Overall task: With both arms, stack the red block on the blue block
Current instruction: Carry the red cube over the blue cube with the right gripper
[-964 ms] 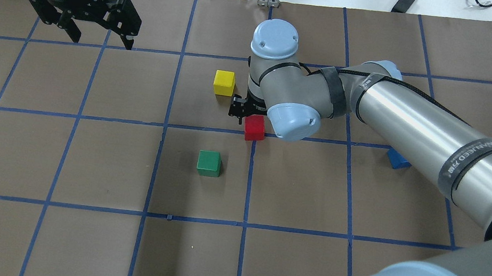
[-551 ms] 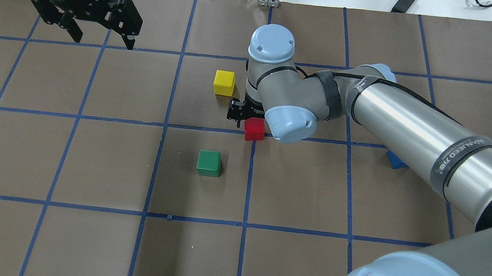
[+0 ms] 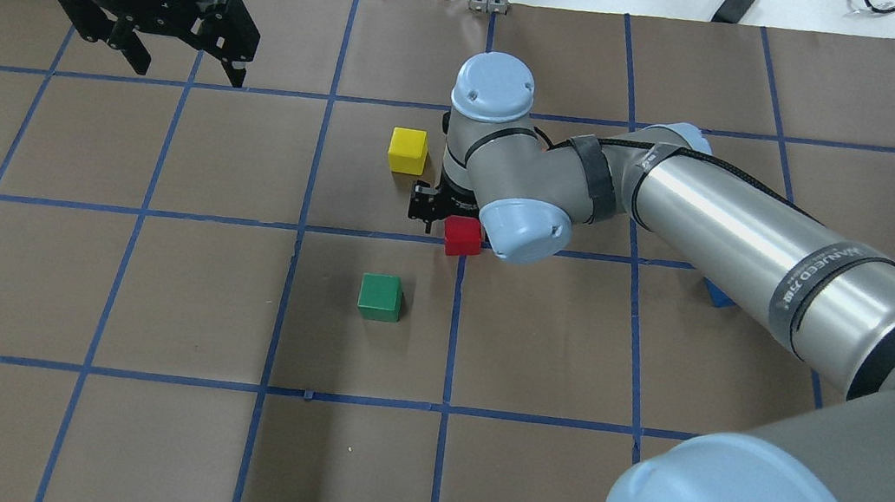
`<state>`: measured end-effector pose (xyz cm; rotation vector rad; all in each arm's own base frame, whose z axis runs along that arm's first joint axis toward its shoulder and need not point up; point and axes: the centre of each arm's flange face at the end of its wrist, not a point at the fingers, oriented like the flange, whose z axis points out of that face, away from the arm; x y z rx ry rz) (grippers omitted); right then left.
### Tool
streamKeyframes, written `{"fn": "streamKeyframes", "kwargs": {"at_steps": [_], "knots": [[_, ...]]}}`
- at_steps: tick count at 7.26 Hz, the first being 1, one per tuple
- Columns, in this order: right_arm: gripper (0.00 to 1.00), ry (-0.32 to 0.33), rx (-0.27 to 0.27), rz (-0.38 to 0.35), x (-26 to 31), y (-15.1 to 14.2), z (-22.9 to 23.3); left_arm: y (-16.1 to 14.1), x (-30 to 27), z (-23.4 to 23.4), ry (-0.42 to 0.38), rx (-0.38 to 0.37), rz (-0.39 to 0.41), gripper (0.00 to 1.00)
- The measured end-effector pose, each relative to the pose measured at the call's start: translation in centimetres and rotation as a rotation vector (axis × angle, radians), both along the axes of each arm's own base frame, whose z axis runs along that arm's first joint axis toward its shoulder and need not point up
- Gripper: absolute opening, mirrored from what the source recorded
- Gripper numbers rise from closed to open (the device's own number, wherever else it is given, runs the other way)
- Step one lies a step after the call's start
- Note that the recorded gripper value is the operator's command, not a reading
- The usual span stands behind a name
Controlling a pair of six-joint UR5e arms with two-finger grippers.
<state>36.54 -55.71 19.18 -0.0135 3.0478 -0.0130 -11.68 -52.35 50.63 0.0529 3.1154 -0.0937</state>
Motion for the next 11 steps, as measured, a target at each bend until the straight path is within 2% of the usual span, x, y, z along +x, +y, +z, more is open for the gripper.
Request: {"fn": "streamKeyframes", "kwargs": {"at_steps": [3, 5, 8, 11], "knots": [[0.00, 0.005, -0.018, 0.004, -0.3, -0.2, 1.2, 0.0, 0.0, 0.0, 0.000, 0.000, 0.000, 1.00], [0.00, 0.008, -0.025, -0.020, -1.8, -1.2, 5.7, -0.1, 0.0, 0.2, 0.000, -0.003, 0.000, 1.00], [0.00, 0.023, 0.008, -0.101, -9.6, -3.7, 13.1, -0.1, 0.0, 0.0, 0.001, -0.001, 0.000, 1.00], [0.00, 0.035, 0.046, -0.053, -19.7, -2.6, 16.7, 0.0, 0.0, -0.1, 0.001, 0.000, 0.000, 1.00]]}}
